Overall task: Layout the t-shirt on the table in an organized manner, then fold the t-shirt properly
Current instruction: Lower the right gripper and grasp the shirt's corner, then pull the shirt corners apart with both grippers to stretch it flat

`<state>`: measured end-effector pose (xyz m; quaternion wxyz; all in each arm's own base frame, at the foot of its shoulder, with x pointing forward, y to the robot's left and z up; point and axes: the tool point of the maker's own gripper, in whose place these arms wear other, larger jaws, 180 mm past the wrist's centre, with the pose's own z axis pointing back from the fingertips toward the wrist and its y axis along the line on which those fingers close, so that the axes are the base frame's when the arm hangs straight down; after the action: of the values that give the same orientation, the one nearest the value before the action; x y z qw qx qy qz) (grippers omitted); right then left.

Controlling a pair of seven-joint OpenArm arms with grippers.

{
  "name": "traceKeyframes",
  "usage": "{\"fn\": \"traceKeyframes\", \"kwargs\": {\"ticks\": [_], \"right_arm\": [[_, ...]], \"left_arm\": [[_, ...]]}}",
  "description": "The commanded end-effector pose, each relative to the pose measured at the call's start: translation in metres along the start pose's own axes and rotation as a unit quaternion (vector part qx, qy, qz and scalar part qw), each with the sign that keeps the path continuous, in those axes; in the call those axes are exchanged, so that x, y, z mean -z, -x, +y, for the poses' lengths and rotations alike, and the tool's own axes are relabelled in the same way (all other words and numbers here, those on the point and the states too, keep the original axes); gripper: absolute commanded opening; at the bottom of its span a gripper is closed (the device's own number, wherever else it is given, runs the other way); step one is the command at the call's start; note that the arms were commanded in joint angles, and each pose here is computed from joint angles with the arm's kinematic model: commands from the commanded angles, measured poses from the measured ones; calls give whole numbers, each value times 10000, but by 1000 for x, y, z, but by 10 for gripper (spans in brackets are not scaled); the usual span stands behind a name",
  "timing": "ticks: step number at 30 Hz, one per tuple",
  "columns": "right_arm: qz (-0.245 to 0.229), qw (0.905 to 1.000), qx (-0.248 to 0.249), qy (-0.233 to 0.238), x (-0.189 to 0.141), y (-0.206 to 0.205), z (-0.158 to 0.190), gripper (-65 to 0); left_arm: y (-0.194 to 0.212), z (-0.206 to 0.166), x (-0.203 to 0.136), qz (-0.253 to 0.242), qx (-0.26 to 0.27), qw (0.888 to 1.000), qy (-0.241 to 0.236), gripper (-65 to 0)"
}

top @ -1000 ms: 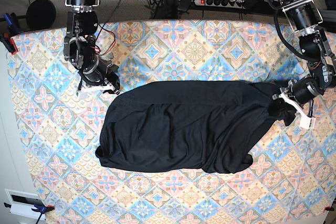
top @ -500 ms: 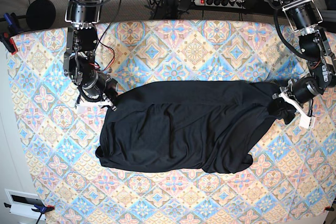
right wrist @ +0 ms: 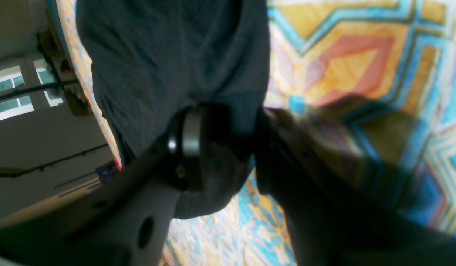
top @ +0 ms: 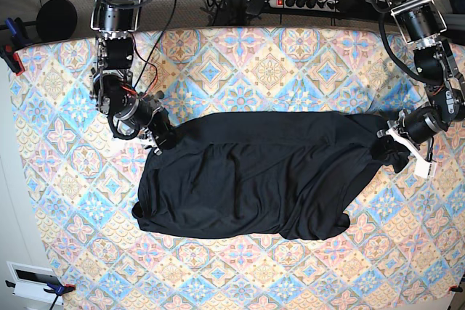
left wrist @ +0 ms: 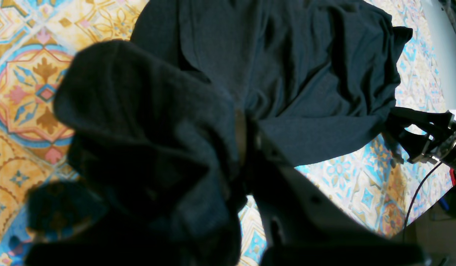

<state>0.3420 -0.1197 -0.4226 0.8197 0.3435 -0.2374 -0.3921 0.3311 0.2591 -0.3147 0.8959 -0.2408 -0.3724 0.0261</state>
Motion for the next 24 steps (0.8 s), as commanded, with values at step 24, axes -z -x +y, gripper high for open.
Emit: {"fn": "traceKeyframes", "kwargs": {"ticks": [24], "right_arm": [[-146,9990,-423,23,-18,-16,-20,-650]], "left_arm": [[18,5,-8,255,15,9997,-51,-650]]}}
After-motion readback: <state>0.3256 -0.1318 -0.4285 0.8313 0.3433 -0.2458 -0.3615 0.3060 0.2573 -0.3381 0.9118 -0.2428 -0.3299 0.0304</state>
